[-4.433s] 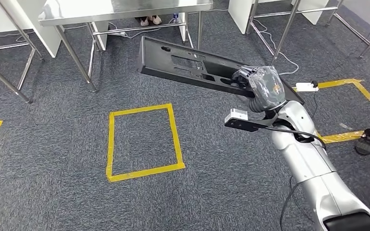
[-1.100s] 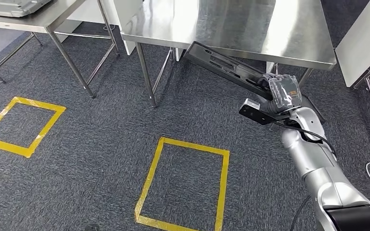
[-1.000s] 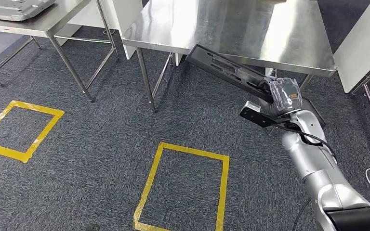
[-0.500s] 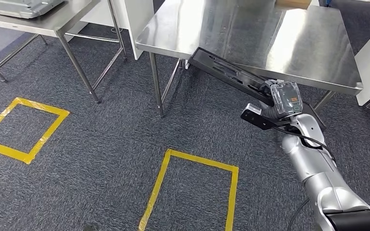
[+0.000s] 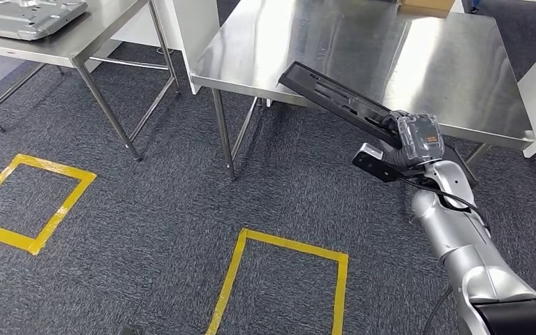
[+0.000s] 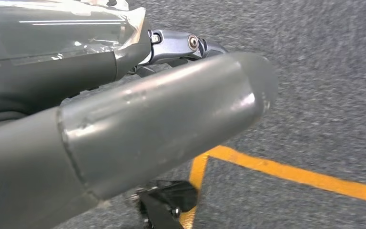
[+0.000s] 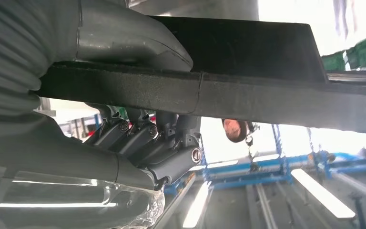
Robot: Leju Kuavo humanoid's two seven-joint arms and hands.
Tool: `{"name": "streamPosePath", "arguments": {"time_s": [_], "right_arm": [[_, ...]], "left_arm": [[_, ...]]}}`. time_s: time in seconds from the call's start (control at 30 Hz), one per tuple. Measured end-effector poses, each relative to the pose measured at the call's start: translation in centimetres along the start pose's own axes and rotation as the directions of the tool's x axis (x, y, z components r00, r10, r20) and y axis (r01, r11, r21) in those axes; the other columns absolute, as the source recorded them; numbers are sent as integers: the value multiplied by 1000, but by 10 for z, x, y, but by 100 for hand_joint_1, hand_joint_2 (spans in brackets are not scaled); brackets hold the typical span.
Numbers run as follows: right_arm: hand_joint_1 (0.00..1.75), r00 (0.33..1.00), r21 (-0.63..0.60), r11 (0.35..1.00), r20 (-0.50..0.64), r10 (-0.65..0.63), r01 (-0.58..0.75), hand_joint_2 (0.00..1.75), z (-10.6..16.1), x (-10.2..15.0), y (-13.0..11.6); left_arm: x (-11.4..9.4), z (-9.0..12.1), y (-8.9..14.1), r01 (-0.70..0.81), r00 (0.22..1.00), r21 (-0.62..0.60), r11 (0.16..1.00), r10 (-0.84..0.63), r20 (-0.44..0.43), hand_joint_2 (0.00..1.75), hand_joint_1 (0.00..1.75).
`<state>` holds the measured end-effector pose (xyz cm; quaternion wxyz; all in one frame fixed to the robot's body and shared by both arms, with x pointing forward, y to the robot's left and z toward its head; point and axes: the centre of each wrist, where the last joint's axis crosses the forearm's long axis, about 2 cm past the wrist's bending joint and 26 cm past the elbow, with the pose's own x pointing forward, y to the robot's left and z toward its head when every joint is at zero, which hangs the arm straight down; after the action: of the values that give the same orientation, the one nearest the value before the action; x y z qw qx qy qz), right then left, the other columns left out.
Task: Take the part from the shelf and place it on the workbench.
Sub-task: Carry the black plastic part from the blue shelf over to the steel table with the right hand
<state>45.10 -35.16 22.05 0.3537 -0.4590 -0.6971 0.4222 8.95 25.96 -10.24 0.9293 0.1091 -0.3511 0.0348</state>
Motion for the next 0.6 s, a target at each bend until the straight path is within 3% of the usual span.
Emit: {"name": "streamPosePath", "arguments": {"time_s": [0.23,0.6], "right_arm": [[166,998,-53,997,-44,49,-51,175,-6,-11,-13],[166,996,-40,997,-69,62,-65,175,1,-20,-10]], "left_arm": [[0,0,0,-3,1000,2,1000,3,1,0,0],[-2,1,-2,-12,1000,-2,1000,12,-4,0,0]]}}
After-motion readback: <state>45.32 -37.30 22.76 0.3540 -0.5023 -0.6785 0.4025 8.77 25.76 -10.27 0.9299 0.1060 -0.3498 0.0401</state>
